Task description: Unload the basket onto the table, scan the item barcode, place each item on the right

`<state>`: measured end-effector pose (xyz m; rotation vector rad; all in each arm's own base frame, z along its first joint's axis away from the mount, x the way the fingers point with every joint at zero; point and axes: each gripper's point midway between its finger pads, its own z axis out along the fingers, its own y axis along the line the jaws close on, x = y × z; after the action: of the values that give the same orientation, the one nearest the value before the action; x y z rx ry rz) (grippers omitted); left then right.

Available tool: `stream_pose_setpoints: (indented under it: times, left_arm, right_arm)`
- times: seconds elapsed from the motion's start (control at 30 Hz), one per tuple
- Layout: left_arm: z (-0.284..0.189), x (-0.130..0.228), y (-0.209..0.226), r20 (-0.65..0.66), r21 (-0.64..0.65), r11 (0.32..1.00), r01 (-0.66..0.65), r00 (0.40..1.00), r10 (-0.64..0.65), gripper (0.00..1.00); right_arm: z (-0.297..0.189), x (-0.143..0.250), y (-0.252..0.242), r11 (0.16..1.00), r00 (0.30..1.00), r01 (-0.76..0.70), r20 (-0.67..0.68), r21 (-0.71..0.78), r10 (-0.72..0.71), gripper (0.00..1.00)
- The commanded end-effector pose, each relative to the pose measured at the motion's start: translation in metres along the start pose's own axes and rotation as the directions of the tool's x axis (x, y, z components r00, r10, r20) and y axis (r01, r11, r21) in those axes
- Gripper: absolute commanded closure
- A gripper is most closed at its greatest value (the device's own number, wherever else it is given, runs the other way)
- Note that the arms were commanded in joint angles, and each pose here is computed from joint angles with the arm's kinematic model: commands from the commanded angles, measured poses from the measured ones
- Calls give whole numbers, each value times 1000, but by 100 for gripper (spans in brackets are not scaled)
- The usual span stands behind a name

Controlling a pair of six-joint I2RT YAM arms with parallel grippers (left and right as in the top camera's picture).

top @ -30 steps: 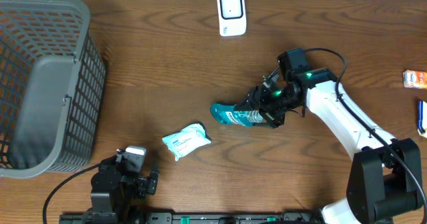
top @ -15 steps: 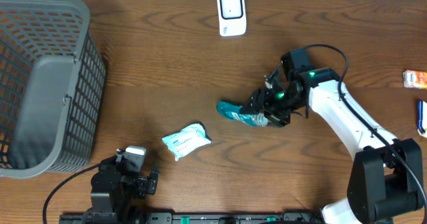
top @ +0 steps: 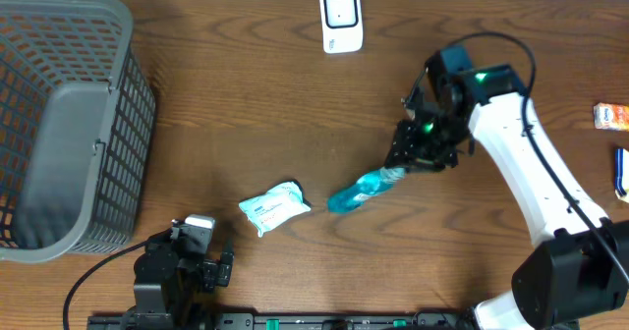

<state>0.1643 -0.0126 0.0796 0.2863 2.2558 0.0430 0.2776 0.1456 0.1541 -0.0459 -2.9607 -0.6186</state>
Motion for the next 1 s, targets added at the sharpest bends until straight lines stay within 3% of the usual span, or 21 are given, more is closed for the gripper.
stream_pose_setpoints:
  times: [0.0,0.13,0.3,0.47,0.57,0.6,0.67,0.7,0.83,0.87,0.93,0.97]
  left_arm:
    - [3,11,-3,-40,11,1000,6,999,-5,2]
    - [3,11,-3,-40,11,1000,6,999,-5,2]
    - [3,11,-3,-40,11,1000,6,999,-5,2]
    - [3,11,-3,-40,11,1000,6,999,-5,2]
    - [3,11,-3,-40,11,1000,6,999,-5,2]
    - [3,11,-3,-40,11,1000,6,999,-5,2]
    - [3,11,-3,-40,11,1000,6,999,-5,2]
    - [3,11,-3,-40,11,1000,6,999,-5,2]
    - [3,11,-3,-40,11,1000,6,999,-5,2]
    - [3,11,-3,-40,11,1000,6,999,-5,2]
    - [3,11,-3,-40,11,1000,6,999,-5,2]
    - [3,11,-3,-40,11,1000,6,999,-5,2]
  right_arm:
    - [-19,-4,-10,993,997,68,38,97,-72,76]
    - [-20,1,-24,982,997,66,20,176,-71,80]
    - [-20,0,-24,982,997,67,24,177,-72,55]
    - [-18,-1,-26,981,998,-39,47,189,31,46]
    - [-13,-3,-25,961,975,-217,85,172,205,30]
    - [-12,-5,-22,952,964,-261,101,159,247,30]
    - [-10,-7,-16,936,943,-326,112,130,313,5]
    - [-9,-6,-12,932,937,-345,104,112,335,1]
    - [-8,-17,0,943,939,-327,131,61,317,2]
    - [-8,-21,0,940,934,-337,150,58,325,9]
    - [-8,-18,-6,877,872,-476,166,68,461,10]
    - [-7,-10,-13,800,800,-594,168,90,576,11]
